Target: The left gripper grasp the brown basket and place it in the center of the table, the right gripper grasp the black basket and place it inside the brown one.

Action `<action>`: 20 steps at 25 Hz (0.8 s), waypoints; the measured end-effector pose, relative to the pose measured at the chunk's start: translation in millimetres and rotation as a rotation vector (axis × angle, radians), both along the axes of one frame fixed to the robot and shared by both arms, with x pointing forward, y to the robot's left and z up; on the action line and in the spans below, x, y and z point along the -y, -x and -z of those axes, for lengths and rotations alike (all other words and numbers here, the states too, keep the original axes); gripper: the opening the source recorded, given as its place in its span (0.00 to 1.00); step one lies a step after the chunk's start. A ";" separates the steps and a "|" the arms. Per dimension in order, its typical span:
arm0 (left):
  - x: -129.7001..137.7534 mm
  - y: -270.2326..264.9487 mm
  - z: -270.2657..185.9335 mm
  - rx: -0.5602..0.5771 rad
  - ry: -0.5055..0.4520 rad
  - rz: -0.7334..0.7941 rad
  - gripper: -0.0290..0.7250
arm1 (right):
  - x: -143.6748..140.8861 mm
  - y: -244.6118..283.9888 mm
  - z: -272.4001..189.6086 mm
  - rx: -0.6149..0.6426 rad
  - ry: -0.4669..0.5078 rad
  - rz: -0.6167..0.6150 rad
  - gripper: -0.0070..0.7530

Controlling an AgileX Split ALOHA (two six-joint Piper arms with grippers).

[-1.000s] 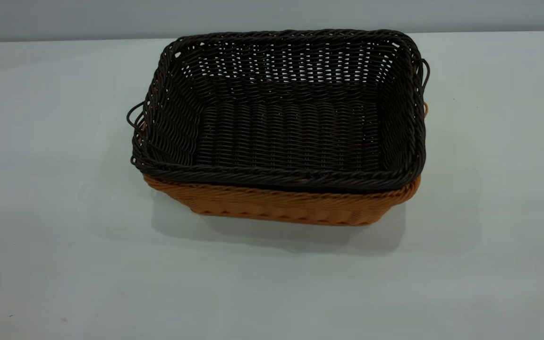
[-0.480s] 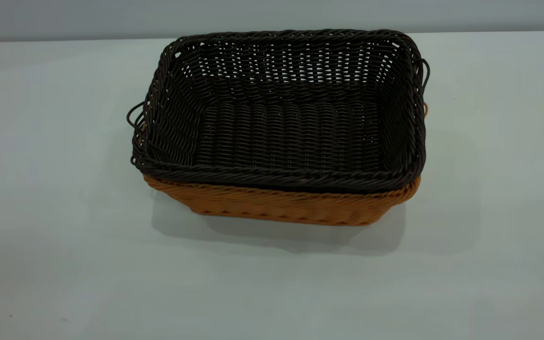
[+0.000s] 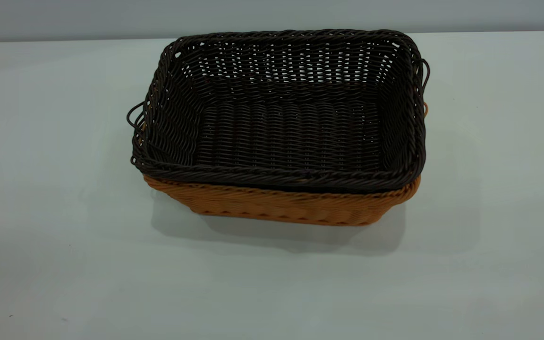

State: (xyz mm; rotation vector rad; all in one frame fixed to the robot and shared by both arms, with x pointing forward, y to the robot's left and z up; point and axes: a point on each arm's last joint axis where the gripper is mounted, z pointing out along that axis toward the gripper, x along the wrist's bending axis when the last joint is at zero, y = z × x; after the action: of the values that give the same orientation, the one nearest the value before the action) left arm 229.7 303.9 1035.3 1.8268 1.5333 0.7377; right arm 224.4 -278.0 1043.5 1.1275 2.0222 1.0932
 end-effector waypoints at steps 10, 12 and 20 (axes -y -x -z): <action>0.3 5.0 0.3 0.036 -0.003 -0.135 0.74 | 0.0 0.0 0.0 0.000 0.000 0.000 0.76; 0.1 6.4 0.4 0.046 -0.005 -0.139 0.74 | 0.0 0.0 0.0 0.000 0.000 0.000 0.76; 0.0 6.4 0.4 0.046 -0.006 -0.140 0.74 | 0.0 0.0 0.0 0.000 0.000 0.000 0.76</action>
State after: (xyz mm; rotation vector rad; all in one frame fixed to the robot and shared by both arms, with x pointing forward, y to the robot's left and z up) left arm 223.3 303.9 1034.8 1.7078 1.6425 0.8440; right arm 224.4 -278.0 1043.5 1.1275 2.0222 1.0932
